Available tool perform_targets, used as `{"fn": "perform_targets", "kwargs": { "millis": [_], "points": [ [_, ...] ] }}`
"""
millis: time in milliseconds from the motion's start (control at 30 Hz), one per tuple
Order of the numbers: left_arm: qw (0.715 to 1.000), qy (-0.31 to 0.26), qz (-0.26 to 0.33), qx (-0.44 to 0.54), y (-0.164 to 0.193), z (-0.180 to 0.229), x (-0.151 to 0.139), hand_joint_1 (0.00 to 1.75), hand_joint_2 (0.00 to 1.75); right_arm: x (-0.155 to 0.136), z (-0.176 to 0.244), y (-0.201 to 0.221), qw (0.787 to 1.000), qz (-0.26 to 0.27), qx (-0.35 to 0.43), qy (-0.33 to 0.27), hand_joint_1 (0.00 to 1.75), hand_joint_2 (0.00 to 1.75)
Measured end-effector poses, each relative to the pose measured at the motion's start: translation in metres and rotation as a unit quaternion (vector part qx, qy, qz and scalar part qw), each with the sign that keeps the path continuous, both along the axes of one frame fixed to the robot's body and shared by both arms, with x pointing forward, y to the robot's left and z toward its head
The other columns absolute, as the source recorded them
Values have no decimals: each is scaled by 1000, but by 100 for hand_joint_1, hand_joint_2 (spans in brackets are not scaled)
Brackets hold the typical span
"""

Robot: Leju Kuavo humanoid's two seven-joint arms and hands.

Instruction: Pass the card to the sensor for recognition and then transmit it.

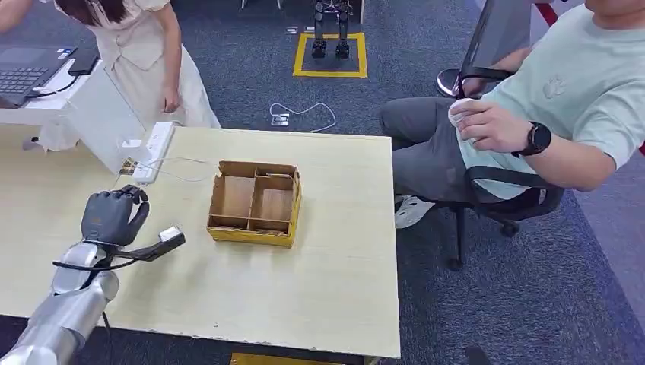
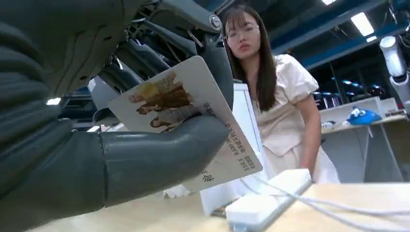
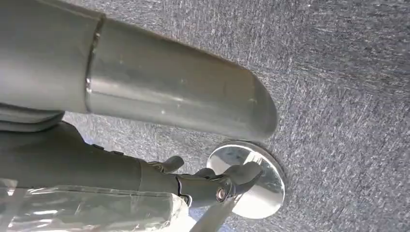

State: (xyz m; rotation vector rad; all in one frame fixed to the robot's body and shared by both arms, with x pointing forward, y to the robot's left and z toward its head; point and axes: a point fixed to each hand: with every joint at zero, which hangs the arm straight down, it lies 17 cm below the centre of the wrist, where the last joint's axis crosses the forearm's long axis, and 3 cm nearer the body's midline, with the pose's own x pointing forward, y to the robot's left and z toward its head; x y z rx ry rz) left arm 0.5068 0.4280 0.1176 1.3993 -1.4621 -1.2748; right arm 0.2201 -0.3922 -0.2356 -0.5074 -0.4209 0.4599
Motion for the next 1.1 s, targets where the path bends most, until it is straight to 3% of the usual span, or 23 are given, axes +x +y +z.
{"fn": "perform_targets", "kwargs": {
  "millis": [433,767,1100],
  "points": [
    [998,-69,1,-13,-2,73,35,175,175,3,0,4,1000,15,-1,4,0,0],
    [989,-133,56,21,12,143,70,175,175,13,3,13,1000,29,-2,3,0,0],
    [988,-141,65,15,14,160,80,175,175,18,4,18,999,34,1,1,0,0]
  ]
}}
